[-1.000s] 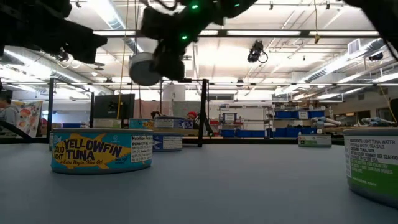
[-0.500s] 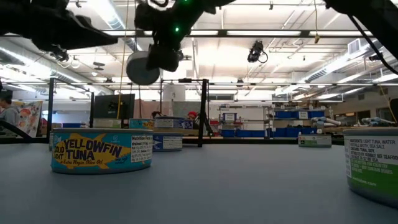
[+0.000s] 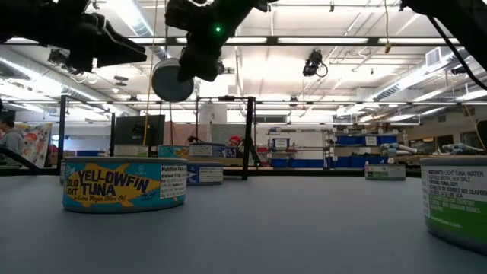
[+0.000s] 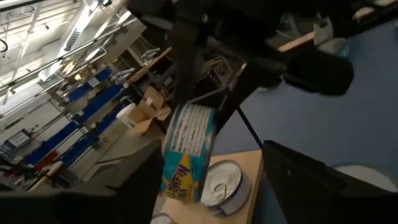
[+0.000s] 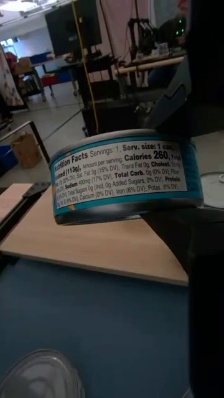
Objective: Stack canned seafood by type on shelf
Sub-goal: Stack the yellow blue tuna can on top of the other yellow blue tuna can on the shelf
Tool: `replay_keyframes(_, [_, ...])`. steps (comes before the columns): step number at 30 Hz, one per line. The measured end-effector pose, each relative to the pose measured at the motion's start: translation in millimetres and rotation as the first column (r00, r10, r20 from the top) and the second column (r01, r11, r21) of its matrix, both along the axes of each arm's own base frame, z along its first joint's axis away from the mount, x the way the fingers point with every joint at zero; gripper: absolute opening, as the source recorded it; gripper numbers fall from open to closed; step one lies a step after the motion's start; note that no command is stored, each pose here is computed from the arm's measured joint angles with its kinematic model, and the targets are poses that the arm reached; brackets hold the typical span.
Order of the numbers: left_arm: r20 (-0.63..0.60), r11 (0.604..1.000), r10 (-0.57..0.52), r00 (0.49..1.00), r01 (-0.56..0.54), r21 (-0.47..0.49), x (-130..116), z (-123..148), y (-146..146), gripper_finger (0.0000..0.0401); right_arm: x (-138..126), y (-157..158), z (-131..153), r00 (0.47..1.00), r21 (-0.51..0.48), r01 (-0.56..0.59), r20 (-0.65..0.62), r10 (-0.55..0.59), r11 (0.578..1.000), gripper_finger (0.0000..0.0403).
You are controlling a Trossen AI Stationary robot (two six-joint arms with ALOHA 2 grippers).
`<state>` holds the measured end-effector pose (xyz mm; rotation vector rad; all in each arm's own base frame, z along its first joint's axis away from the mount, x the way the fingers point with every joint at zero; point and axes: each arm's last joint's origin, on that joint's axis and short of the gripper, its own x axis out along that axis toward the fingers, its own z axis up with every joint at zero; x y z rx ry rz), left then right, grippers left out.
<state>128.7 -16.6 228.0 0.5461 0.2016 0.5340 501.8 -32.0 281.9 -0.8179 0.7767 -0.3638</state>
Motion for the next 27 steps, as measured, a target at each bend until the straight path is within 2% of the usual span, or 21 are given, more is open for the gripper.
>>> replay_keyframes(4, [-0.049, 0.999, 0.03, 0.998, -0.027, 0.041, 4.1, -3.8, -0.7, 0.0302, 0.4, 4.7, -0.1, 1.0, -0.002, -0.021, -0.007, 0.021, 1.0, 0.0141])
replay_keyframes(9, [-0.074, 0.996, 0.071, 0.995, -0.066, 0.065, 10.0, 0.2, -1.7, 0.0303, 1.1, 13.4, -0.1, 0.997, 0.021, -0.074, -0.005, 0.074, 0.997, 0.0141])
replay_keyframes(16, [-0.141, 0.994, 0.073, 0.987, -0.061, 0.088, 21.0, 10.2, -5.1, 0.0289, 1.2, 19.2, 0.3, 0.996, 0.021, -0.087, -0.005, 0.087, 0.996, 0.0141])
replay_keyframes(22, [-0.244, 0.992, 0.08, 0.967, -0.055, 0.111, 30.6, 3.4, -8.1, 0.0269, 1.2, 20.3, 0.3, 0.996, 0.021, -0.089, -0.005, 0.089, 0.996, 0.0141])
replay_keyframes(27, [-0.26, 0.989, 0.102, 0.96, -0.071, 0.126, 34.3, 0.2, -9.7, 0.0244, 1.0, 20.8, -0.4, 0.995, 0.024, -0.094, -0.01, 0.094, 0.995, 0.0144])
